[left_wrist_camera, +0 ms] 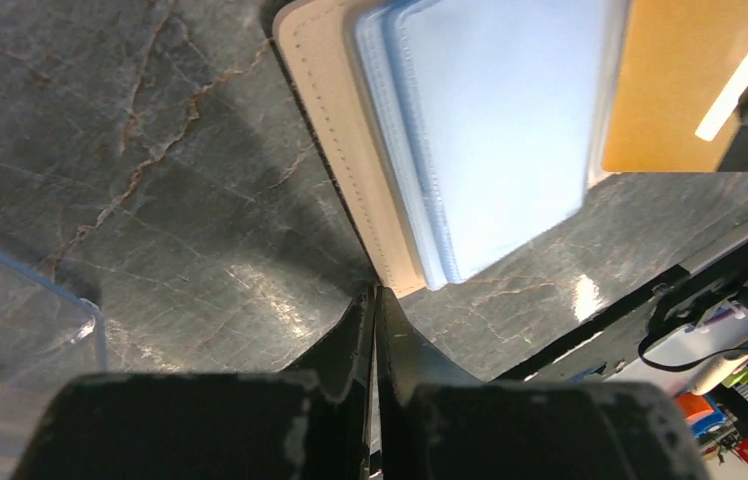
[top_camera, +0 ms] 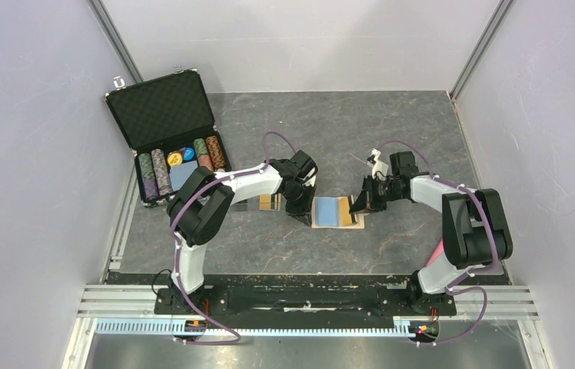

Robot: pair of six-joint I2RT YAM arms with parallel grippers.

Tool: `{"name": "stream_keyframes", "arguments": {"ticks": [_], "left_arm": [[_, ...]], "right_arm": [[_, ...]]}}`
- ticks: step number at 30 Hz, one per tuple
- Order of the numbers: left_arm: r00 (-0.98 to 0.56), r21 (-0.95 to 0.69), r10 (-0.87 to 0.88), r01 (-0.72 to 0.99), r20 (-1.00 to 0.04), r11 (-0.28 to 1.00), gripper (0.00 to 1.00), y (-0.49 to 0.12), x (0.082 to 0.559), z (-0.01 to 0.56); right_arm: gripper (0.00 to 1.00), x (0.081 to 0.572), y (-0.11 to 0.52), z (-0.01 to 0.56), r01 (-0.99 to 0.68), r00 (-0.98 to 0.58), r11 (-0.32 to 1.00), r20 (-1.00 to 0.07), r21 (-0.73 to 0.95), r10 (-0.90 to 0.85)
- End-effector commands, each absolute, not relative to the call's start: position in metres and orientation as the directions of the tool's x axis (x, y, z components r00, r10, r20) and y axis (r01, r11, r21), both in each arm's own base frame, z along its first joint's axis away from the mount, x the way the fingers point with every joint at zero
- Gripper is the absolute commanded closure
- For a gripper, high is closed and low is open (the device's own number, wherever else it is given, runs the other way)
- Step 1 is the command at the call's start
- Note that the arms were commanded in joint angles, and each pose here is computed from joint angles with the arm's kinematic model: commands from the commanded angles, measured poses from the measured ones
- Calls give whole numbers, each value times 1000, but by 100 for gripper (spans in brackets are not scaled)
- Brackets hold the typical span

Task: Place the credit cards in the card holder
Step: Insert the credit card into the card holder.

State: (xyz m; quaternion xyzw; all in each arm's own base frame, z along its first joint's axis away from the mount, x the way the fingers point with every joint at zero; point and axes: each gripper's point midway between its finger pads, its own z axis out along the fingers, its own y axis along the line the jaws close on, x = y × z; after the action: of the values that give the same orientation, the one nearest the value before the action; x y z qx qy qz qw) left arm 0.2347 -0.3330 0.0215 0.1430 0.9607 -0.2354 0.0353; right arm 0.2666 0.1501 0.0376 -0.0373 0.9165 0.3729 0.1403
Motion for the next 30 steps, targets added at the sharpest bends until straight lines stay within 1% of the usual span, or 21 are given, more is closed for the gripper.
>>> {"name": "stream_keyframes", "arguments": {"ticks": [1, 7, 15, 25, 30], "left_arm": [[-941, -418, 297, 337, -160, 844, 95, -334, 243, 20], [-941, -400, 307, 338, -142, 852, 97, -332, 243, 13], [-941, -399, 311, 337, -132, 853, 98, -332, 241, 10], [-941, -403, 315, 338, -124, 850, 98, -333, 239, 9], [-936, -362, 322, 353, -146, 863, 98, -326, 244, 16]], "right_arm": [[100, 274, 156, 43, -181, -953, 685, -298, 705, 55], [100, 276, 160, 44, -157, -958, 664, -276, 731, 76], [100, 269, 162, 31, -93, -971, 653, -214, 751, 109], [100, 267, 169, 31, -90, -968, 605, -213, 791, 135], [100, 271, 170, 41, -99, -965, 602, -224, 793, 137]]}}
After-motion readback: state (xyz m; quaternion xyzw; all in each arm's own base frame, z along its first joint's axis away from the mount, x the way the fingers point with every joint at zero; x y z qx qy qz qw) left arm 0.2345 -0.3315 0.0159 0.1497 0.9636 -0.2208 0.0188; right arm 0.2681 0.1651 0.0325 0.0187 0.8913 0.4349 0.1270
